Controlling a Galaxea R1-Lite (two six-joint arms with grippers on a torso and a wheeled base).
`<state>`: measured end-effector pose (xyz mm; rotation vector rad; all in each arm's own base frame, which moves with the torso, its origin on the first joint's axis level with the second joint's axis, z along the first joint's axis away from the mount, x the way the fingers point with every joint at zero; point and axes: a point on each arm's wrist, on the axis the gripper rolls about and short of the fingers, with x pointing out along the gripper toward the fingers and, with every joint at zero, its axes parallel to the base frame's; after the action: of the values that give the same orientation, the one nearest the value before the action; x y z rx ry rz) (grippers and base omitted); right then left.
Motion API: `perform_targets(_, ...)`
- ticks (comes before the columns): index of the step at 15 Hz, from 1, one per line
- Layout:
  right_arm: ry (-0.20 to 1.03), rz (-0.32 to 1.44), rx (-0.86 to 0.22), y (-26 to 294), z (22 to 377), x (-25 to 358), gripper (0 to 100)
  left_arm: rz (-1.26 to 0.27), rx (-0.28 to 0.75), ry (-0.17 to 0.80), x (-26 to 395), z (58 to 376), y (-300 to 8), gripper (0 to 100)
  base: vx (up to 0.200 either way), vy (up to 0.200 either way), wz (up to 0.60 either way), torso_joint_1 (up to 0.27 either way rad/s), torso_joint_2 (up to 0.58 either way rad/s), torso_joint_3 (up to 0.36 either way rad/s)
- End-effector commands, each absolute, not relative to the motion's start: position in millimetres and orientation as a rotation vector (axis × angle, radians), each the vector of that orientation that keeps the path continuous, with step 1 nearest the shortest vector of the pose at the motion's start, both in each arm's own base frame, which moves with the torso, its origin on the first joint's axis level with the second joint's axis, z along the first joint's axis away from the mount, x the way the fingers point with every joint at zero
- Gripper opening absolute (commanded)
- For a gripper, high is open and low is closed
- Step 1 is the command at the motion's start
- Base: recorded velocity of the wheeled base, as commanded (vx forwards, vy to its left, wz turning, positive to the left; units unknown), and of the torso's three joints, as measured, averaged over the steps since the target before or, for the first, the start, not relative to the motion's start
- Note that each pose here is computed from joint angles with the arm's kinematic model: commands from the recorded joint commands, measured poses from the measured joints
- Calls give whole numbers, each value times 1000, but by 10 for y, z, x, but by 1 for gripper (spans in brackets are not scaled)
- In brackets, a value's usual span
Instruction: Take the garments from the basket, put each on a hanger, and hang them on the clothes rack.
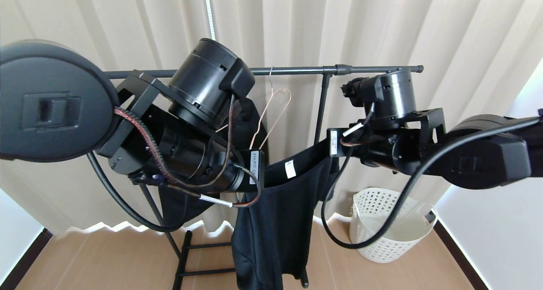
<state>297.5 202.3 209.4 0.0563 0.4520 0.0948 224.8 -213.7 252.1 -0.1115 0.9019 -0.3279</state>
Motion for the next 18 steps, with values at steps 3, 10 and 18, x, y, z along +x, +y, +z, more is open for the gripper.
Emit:
perform_targets(3, 444, 91, 65, 1675, 2231, 2517, 0, -278, -119, 855, 2628, 2486, -2320, 0, 0, 0, 0, 0, 0, 0)
perform_targets(10, 430, 170, 1, 1685, 2297, 2191, 0, -313, -188, 716, 2847, 2819, -2424, 0, 0, 0, 0, 0, 0, 0)
perform_targets(18, 428, 166, -4, 1686, 2290, 2212, 0, -337, -161, 692, 2821, 2881, -2424, 0, 0, 0, 0, 0, 0, 0)
